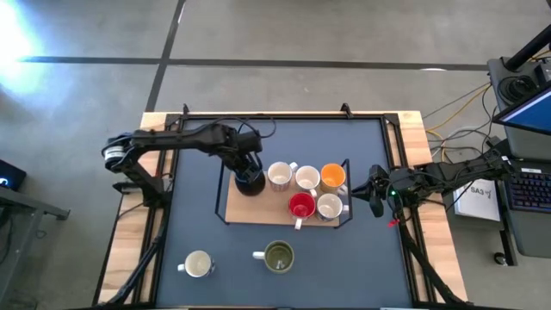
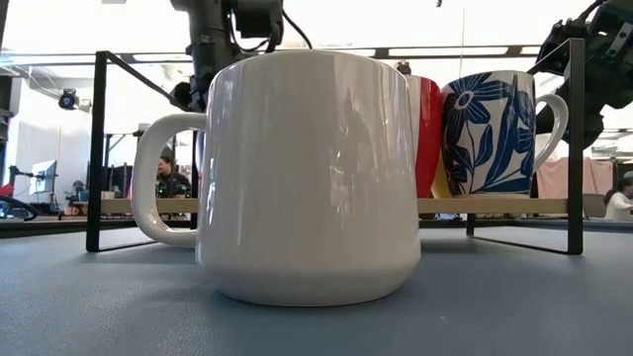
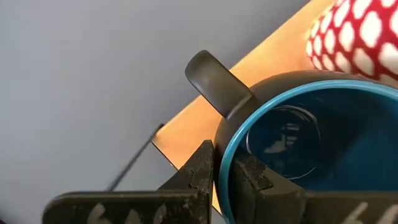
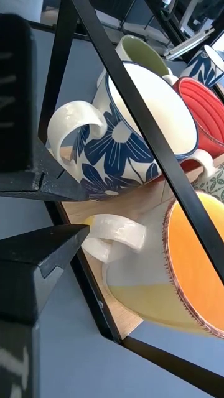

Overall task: Place coffee mugs
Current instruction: Put the black mug on the shelf, then put the white mug on the shelf

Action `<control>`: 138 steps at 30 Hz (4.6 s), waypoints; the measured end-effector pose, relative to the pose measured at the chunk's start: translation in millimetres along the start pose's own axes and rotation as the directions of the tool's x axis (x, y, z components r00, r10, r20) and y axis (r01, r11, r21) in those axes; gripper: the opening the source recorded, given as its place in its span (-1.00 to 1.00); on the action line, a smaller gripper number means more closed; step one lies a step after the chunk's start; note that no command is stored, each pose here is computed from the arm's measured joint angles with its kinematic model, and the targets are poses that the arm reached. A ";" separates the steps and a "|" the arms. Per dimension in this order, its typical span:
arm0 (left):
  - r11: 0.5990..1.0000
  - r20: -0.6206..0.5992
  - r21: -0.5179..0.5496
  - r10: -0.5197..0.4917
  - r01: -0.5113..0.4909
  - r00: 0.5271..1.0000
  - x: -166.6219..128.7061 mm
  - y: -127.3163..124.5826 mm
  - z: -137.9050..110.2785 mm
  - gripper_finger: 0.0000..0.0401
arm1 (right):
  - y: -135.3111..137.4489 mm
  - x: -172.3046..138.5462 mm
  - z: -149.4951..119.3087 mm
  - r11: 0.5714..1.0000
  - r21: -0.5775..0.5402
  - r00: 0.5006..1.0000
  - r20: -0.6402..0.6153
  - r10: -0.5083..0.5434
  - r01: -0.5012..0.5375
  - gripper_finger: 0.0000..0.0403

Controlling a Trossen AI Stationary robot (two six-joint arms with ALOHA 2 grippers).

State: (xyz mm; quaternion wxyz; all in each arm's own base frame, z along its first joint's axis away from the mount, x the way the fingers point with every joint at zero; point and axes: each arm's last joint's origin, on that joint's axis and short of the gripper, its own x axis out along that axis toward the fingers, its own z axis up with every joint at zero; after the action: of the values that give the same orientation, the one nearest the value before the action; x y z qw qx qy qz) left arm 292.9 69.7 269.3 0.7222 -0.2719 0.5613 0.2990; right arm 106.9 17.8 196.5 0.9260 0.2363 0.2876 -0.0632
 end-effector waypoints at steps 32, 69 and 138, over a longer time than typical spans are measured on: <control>0.997 0.028 0.041 0.071 -0.072 0.997 5.1 -5.3 -1.2 -0.88 | 0.0 0.0 -0.1 1.000 0.000 1.000 0.000 0.000 0.000 -0.71; 0.998 0.189 0.012 0.059 -0.062 0.980 -59.0 -11.2 7.6 -0.62 | 0.0 0.0 0.0 1.000 0.000 1.000 0.000 0.000 0.000 -0.71; 0.050 0.038 0.999 -0.677 -0.006 0.735 22.9 -140.8 -165.8 -0.62 | 0.0 0.0 0.0 1.000 0.000 1.000 0.000 0.000 0.000 -0.71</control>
State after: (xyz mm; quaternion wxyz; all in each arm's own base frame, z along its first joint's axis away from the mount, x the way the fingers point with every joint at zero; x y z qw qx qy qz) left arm 293.6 -142.9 218.2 0.8852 0.2206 0.3111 -0.2666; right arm 106.8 17.8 196.5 0.9260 0.2363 0.2877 -0.0632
